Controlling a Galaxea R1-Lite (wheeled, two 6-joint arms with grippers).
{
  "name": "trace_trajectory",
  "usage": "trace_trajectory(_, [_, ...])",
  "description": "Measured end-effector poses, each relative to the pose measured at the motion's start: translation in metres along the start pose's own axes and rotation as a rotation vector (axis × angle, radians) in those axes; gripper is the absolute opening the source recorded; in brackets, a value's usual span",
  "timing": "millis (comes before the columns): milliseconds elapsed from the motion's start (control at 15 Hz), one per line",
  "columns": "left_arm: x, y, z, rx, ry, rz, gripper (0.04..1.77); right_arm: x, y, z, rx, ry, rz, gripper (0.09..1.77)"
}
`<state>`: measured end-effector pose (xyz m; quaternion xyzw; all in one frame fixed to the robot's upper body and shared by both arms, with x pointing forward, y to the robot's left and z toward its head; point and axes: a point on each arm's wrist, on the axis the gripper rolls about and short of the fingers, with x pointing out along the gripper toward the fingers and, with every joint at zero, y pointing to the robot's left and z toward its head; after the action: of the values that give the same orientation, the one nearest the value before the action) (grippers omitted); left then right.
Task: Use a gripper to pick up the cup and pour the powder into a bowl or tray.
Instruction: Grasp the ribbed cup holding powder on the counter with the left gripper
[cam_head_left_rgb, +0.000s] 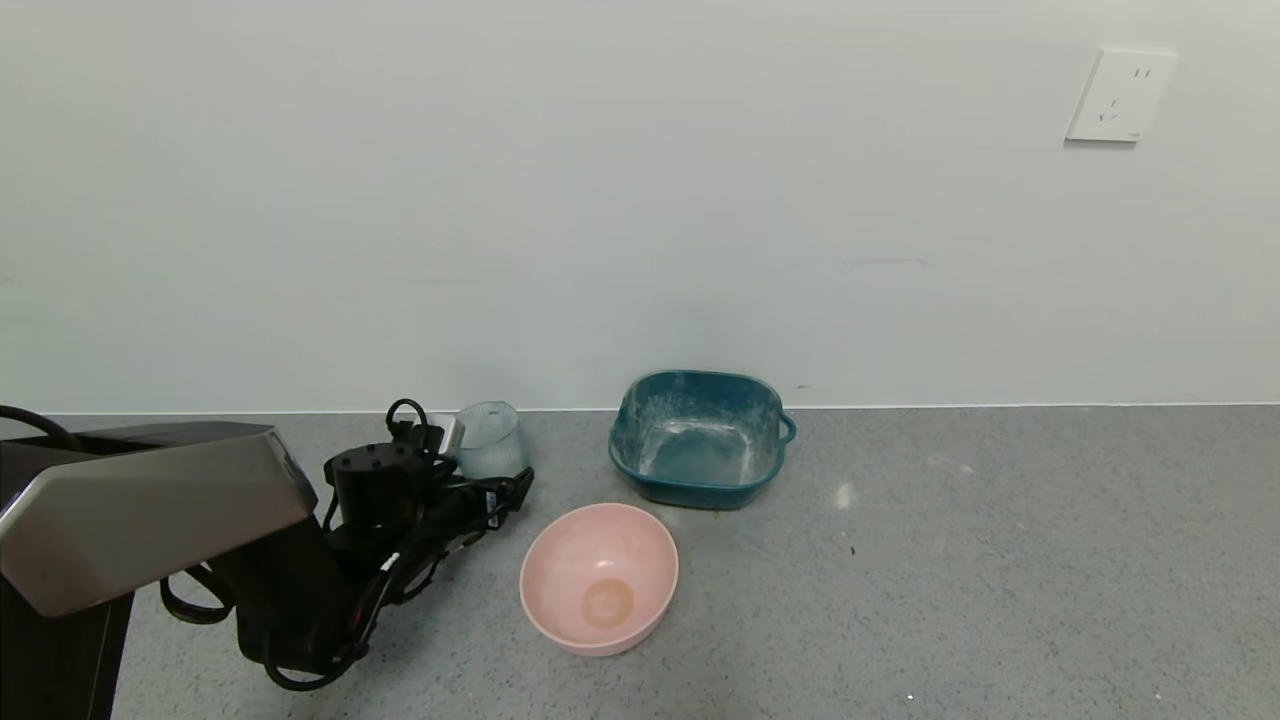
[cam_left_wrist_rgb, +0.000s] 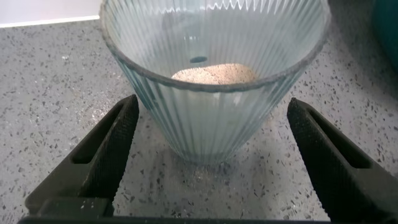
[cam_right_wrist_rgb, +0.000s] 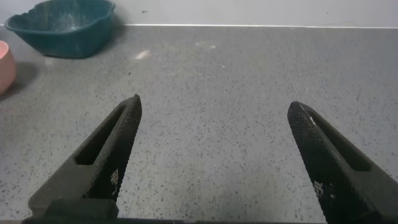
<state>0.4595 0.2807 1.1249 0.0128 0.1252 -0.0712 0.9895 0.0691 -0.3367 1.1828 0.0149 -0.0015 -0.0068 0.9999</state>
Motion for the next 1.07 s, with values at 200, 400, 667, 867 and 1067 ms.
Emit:
trace_trajectory(200, [0.002, -0.001, -0.002, 0.001, -0.014, 0.006, 1.72, 0.000, 0.000, 0.000, 0.000, 0.000, 0.000, 1.71])
trace_trajectory(400, [0.003, -0.001, -0.005, 0.001, -0.025, 0.007, 1.72, 0.000, 0.000, 0.000, 0.000, 0.000, 0.000, 1.71])
trace_trajectory(667, [0.005, -0.001, -0.009, -0.010, -0.018, 0.010, 1.72, 0.000, 0.000, 0.000, 0.000, 0.000, 0.000, 1.71])
trace_trajectory(867, [0.008, -0.001, -0.007, -0.024, -0.030, 0.024, 1.72, 0.000, 0.000, 0.000, 0.000, 0.000, 0.000, 1.71])
trace_trajectory(1067, [0.011, -0.001, -0.006, -0.023, -0.040, 0.029, 1.72, 0.000, 0.000, 0.000, 0.000, -0.001, 0.000, 1.71])
